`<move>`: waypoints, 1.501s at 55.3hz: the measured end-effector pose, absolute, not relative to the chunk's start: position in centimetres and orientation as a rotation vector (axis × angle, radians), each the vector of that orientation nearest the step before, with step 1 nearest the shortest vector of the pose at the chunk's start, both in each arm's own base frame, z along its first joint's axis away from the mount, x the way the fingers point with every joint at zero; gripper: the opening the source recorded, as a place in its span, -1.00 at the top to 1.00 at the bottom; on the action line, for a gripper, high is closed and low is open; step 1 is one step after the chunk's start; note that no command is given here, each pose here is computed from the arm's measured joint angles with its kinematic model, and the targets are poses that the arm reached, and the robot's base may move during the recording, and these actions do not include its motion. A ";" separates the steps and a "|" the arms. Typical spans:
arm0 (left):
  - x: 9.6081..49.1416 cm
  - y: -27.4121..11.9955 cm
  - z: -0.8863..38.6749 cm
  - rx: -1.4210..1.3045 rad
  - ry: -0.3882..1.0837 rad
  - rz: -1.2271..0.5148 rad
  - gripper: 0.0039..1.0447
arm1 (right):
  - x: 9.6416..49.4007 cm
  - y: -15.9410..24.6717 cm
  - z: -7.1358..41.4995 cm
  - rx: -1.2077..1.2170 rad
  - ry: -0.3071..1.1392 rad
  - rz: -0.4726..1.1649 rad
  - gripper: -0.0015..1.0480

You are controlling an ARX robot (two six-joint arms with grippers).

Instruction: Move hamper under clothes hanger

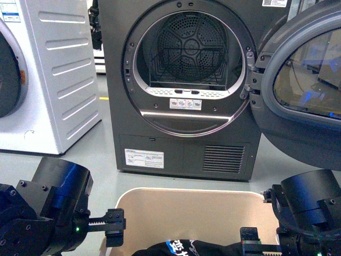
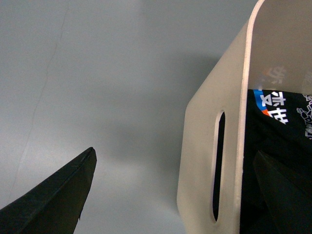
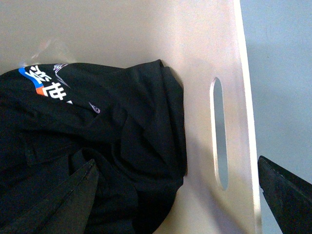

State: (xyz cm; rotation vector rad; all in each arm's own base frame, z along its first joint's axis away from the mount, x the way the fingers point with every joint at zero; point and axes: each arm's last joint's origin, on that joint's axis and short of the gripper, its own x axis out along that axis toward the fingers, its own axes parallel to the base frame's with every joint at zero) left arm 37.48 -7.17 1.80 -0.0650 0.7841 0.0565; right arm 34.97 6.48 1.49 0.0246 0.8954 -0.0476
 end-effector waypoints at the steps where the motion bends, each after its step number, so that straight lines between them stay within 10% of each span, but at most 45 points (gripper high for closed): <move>1: 37.5 -7.2 1.8 -0.069 0.782 0.050 -0.88 | 35.1 6.5 1.5 0.025 0.894 -0.048 -0.85; 53: 38.4 -9.8 -1.6 -0.070 0.833 -0.036 -0.86 | 36.8 5.2 -1.4 0.005 0.947 -0.133 -0.85; 61: 38.5 -9.7 -1.7 -0.065 0.831 -0.023 -0.48 | 37.0 5.2 -1.3 0.011 0.942 -0.146 -0.72; 83: 38.8 -10.2 -1.5 -0.053 0.826 -0.015 0.91 | 37.1 5.2 -1.2 -0.008 0.938 -0.183 0.66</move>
